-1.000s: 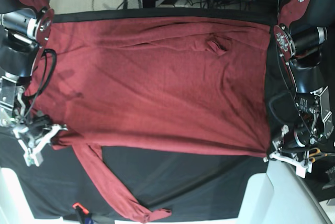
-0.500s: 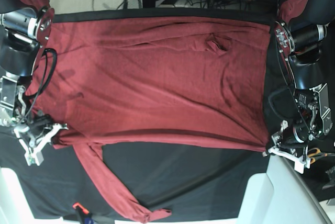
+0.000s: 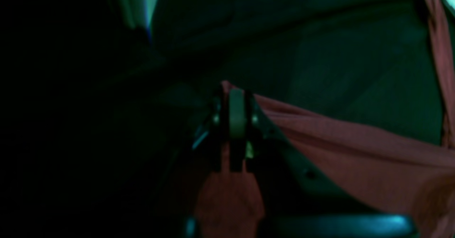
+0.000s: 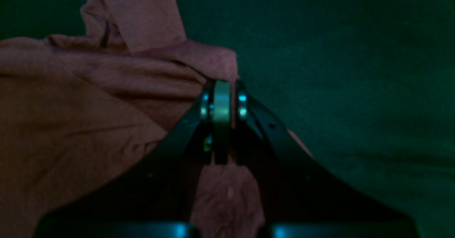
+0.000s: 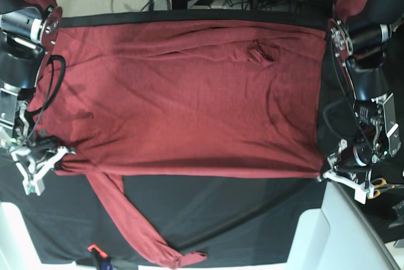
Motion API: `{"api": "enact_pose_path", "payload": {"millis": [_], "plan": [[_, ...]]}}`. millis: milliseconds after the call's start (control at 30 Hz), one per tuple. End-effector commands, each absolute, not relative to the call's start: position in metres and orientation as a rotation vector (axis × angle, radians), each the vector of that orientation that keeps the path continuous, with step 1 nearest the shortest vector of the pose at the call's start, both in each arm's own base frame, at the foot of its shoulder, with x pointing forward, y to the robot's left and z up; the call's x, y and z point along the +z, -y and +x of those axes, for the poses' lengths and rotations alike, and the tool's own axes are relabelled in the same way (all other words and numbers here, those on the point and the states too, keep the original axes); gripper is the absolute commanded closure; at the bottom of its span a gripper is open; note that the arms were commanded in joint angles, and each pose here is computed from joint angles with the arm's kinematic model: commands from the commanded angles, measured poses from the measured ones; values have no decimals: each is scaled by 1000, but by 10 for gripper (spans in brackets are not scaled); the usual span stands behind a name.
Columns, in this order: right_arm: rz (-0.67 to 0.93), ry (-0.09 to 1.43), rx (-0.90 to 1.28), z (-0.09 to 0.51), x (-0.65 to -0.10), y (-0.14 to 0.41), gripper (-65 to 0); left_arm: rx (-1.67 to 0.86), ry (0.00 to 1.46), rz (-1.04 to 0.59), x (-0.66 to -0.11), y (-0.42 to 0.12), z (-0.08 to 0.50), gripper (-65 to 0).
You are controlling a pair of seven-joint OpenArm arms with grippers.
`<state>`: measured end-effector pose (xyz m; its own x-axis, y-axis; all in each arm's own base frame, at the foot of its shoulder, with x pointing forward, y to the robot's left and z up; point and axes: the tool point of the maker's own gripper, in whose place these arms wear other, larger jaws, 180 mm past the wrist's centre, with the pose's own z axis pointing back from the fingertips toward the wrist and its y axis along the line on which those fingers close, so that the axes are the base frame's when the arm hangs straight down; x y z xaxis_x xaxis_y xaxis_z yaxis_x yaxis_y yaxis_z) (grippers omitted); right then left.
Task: Fold the T-shirt properly
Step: 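Lift both side edges and fold the shirt body over toward the collar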
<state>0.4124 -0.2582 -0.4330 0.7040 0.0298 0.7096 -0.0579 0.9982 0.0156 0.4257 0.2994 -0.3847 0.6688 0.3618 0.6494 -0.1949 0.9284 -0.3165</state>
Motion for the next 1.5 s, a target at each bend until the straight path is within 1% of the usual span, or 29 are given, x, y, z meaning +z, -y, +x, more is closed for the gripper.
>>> {"api": "enact_pose_path", "payload": {"millis": [0, 133, 367, 533, 767, 967, 1167, 1333, 1467], "plan": [[21, 858, 46, 429, -411, 268, -6, 301, 856, -216, -356, -309, 439, 0], [19, 812, 48, 420, -420, 269, -6, 260, 857, -207, -354, -299, 429, 0], [14, 735, 50, 405, -433, 270, -6, 223, 802, -189, -371, -290, 401, 0], [-4, 709, 60, 391, -437, 271, -6, 191, 762, -168, -380, -286, 378, 0], [-24, 661, 62, 372, -444, 275, -6, 168, 745, -155, -388, -281, 357, 0], [-63, 686, 81, 363, -435, 281, -6, 145, 744, -140, -389, -278, 344, 0], [-69, 644, 83, 352, -442, 282, -6, 125, 709, -129, -391, -276, 331, 0], [-83, 655, 91, 348, -437, 283, -6, 157, 736, -91, -372, -295, 321, 0], [-103, 677, 102, 347, -429, 285, -6, 146, 746, -72, -364, -295, 312, 0]]}}
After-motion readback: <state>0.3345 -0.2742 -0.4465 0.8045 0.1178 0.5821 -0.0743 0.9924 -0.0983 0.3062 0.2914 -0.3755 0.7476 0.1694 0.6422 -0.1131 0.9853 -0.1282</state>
